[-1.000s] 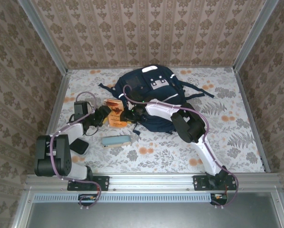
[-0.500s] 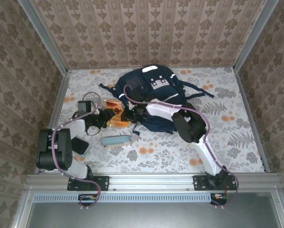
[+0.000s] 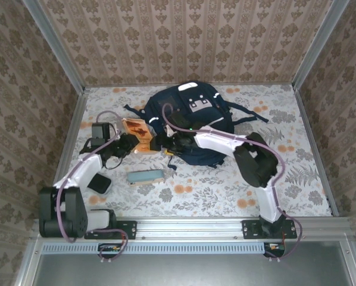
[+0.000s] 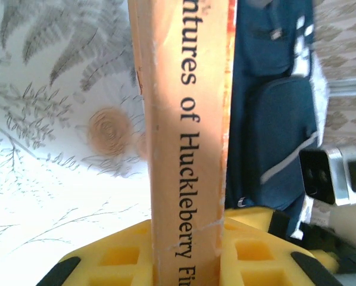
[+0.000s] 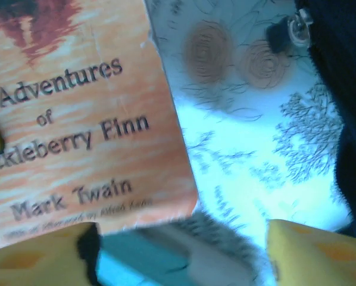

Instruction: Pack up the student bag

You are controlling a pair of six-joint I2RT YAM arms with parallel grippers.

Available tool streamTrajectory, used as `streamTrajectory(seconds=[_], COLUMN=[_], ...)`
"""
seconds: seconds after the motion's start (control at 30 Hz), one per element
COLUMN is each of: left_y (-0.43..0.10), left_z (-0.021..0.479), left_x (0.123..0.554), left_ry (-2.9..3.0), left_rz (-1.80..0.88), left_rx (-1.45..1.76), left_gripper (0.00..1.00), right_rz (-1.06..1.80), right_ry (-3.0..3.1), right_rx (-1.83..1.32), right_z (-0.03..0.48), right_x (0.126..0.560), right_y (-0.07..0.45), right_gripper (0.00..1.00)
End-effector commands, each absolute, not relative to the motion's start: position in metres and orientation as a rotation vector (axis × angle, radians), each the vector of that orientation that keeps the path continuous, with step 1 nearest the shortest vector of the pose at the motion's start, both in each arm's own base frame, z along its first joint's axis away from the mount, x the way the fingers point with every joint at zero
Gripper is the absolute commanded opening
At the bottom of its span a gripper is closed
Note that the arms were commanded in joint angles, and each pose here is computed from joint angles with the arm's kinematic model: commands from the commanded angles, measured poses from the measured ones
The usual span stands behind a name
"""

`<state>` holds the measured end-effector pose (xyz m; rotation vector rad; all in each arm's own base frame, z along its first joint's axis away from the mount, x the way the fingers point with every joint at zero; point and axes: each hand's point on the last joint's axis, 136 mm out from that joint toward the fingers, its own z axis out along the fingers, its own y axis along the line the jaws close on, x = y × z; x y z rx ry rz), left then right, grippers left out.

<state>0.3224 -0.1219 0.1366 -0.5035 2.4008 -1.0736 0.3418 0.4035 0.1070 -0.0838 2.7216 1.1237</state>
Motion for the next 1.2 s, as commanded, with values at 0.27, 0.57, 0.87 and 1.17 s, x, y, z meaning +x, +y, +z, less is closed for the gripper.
streamTrajectory(seconds=[0.27, 0.57, 0.87, 1.17], left_y=[-0.161, -0.195, -0.217, -0.229], left_z=[0.273, 0.331, 0.33, 0.322], left_x=[0.336, 0.356, 0.365, 0.367], left_ry=[2.022, 1.809, 1.752, 1.762], left_rz=[-1.236, -1.43, -1.591, -1.667], left_rx=[-0.436, -0.5, -0.636, -0.67], left_gripper=[0.14, 0.14, 0.13, 0.13], right_rz=[1.699, 1.921, 1.941, 1.955], right_ry=[2.157, 1.898, 1.746, 1.706], right_rx=[0.305, 0.466, 0.488, 0.512], right_z=[0.237, 0.285, 0.31, 0.316], right_x=[0.373, 0.379, 0.388, 0.403], right_y=[0.358, 0.345, 0.338, 0.341], right_gripper=[0.95, 0.95, 0.82, 0.71])
